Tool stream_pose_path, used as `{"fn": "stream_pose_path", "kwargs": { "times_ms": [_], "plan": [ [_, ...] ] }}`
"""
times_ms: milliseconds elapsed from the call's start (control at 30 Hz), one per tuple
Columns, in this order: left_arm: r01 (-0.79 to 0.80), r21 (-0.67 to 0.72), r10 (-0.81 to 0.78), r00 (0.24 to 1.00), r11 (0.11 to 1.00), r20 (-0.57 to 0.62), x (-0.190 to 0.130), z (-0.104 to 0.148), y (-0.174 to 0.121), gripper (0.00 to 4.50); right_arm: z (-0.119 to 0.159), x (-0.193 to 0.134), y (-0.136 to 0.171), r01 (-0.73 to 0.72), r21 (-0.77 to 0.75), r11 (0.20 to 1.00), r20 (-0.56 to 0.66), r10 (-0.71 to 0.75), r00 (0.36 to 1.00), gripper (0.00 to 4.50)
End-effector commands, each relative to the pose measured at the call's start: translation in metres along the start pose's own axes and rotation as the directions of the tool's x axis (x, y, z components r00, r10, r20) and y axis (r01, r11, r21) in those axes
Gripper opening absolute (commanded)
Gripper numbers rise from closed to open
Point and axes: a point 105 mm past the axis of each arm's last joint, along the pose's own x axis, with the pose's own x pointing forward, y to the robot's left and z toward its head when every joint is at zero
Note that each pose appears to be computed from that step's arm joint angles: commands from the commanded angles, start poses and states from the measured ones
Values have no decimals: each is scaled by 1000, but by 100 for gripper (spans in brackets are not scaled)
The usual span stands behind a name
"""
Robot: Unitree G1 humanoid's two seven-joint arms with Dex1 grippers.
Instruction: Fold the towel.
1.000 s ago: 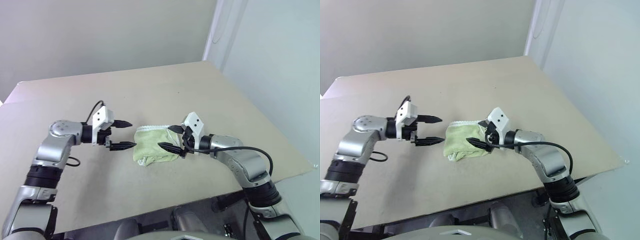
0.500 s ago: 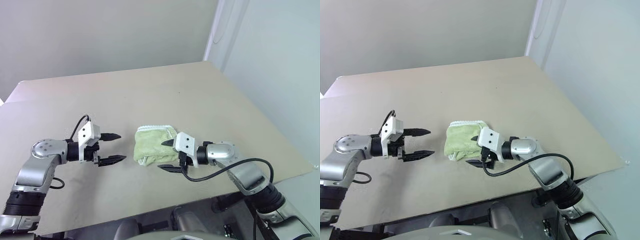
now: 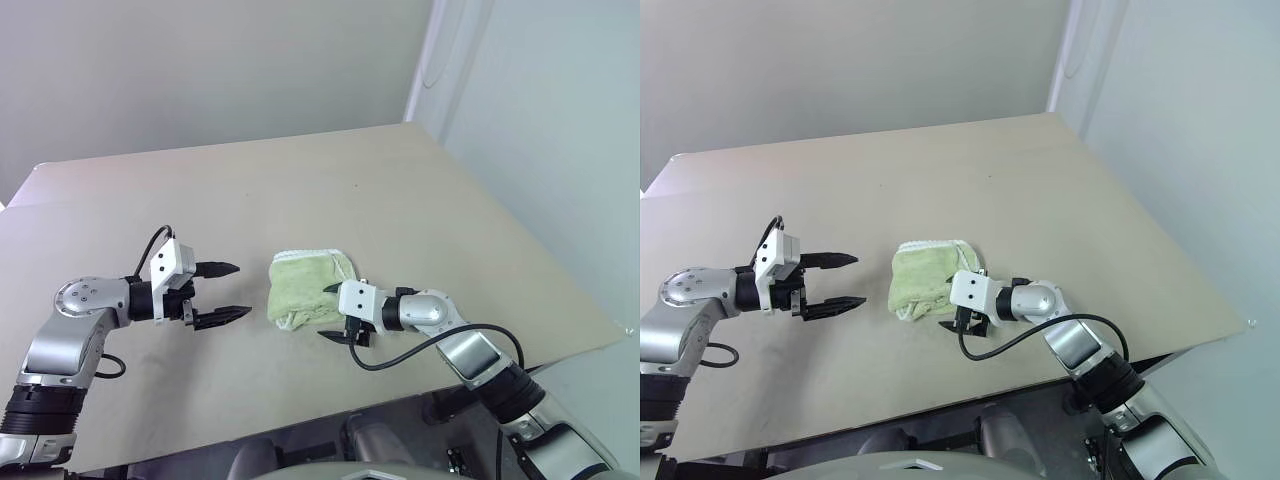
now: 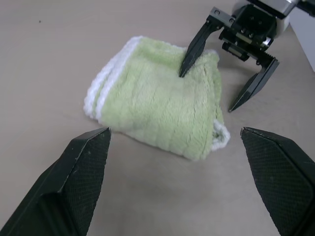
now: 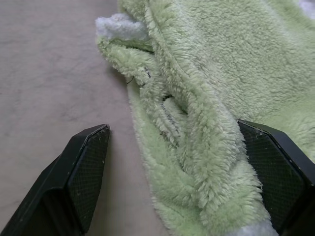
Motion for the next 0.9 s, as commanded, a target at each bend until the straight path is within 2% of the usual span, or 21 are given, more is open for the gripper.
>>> {"fn": "stream_pose_path", "kwargs": {
  "times_ms": [33, 133, 367, 533, 567, 667, 900],
  "plan": [
    [-10, 31, 10, 1000, 999, 22, 0, 8, 5, 445, 1, 2, -8, 53, -51, 997, -8, -54, 999, 427],
    [-14, 36, 13, 1000, 999, 21, 1, 8, 6, 445, 0, 4, -9, 58, -79, 995, -19, -60, 998, 427],
    [-29, 43, 29, 999, 999, 13, 2, 3, 9, 450, -1, 3, -12, 77, -102, 992, -21, -80, 997, 197],
    [-40, 47, 39, 999, 998, 7, 1, -3, 12, 450, 0, 2, -15, 86, -107, 990, -21, -89, 996, 16],
    [-40, 49, 39, 999, 998, 6, 1, -4, 12, 450, 0, 2, -15, 91, -112, 990, -17, -94, 995, 2],
    [-43, 44, 43, 999, 998, 6, 1, -5, 13, 450, 12, -2, -20, 113, -81, 990, 34, -111, 993, 2],
    [-61, 30, 61, 998, 998, 12, 1, -1, 20, 450, 55, -26, -37, 125, 52, 991, 214, -133, 968, 2]
  ]
}}
